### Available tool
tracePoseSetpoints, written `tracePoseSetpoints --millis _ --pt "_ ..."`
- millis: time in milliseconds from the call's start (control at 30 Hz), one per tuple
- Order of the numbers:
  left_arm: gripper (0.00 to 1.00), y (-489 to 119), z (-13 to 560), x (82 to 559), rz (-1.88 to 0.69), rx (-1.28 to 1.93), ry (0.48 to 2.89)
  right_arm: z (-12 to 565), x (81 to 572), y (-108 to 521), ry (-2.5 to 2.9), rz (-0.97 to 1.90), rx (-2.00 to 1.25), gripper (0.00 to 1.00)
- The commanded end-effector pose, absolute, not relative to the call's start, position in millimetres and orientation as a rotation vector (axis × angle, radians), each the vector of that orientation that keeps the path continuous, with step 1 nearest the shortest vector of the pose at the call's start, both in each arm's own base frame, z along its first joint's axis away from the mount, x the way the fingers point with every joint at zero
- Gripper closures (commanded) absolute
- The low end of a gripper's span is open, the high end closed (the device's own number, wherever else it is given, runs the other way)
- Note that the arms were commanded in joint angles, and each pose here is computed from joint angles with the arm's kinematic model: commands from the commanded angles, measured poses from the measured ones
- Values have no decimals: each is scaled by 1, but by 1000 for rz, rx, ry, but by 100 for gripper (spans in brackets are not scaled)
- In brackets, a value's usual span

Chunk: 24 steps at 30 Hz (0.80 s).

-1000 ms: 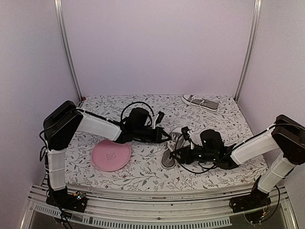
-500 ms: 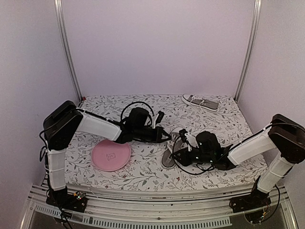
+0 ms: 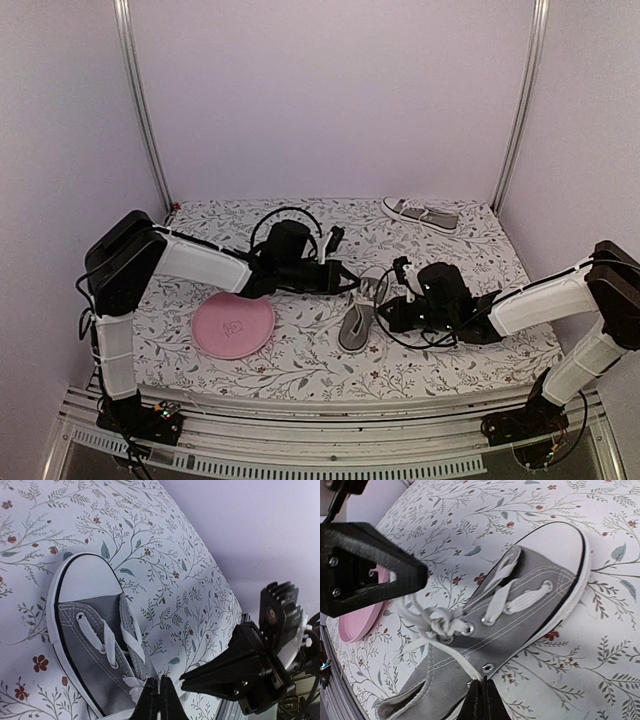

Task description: Tie the shoes

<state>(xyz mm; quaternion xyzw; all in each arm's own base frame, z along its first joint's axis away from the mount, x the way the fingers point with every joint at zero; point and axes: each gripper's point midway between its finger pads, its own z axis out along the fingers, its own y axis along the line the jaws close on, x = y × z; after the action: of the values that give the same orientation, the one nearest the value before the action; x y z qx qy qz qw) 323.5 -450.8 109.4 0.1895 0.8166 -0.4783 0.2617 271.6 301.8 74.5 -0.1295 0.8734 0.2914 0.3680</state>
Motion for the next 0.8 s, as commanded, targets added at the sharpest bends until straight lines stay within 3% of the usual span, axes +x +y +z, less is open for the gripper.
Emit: tracePoseSetpoints --millis 0,767 --pt "100 -448 128 326 -1308 524 2149 80 290 277 2252 675 -249 98" --pt "100 -437 136 288 -1429 586 2041 83 256 336 2215 1006 -491 98"
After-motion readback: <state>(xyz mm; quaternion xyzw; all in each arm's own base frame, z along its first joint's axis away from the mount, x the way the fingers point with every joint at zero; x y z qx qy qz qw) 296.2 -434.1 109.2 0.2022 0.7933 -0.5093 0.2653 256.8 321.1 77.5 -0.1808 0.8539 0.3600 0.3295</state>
